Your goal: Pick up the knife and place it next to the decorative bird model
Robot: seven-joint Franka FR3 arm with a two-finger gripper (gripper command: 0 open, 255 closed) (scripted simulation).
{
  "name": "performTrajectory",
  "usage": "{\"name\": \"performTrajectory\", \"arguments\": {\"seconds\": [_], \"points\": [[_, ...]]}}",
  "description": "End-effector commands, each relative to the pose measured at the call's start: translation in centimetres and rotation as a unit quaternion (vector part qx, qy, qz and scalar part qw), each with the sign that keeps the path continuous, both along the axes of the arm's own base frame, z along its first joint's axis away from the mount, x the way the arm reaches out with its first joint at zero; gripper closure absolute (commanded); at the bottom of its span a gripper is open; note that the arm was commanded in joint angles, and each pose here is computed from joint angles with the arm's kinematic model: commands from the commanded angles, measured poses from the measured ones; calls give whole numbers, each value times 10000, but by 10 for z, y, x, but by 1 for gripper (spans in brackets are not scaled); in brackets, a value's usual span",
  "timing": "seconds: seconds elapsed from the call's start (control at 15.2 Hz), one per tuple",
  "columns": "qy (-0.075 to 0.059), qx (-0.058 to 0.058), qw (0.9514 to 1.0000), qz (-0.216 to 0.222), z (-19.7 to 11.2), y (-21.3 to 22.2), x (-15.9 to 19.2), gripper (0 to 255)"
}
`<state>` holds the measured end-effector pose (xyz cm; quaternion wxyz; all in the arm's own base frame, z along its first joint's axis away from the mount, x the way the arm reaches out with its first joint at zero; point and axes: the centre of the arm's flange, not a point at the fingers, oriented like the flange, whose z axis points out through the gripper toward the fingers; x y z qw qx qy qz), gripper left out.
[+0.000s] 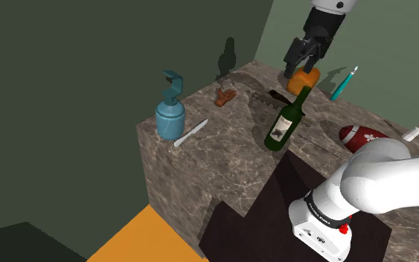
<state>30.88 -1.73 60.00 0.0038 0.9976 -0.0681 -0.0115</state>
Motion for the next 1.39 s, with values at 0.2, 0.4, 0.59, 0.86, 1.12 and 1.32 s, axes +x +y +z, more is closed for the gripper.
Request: {"name": "performTrajectory", "arguments": {"seconds": [0.2,0.4,0.59,0.86,1.12,1.32], "points": [[189,-15,9984,-531,-24,24,26,0],[377,-31,9936,-1060,-49,45,54,0],[565,-46,9857,-1586,-75,63,83,0],[811,-66,9703,-2279,-111,82,123,0],[1054,-85,9493,-2960,-150,96,163,0],[1231,-100,9301,-3459,-180,102,193,0]]}}
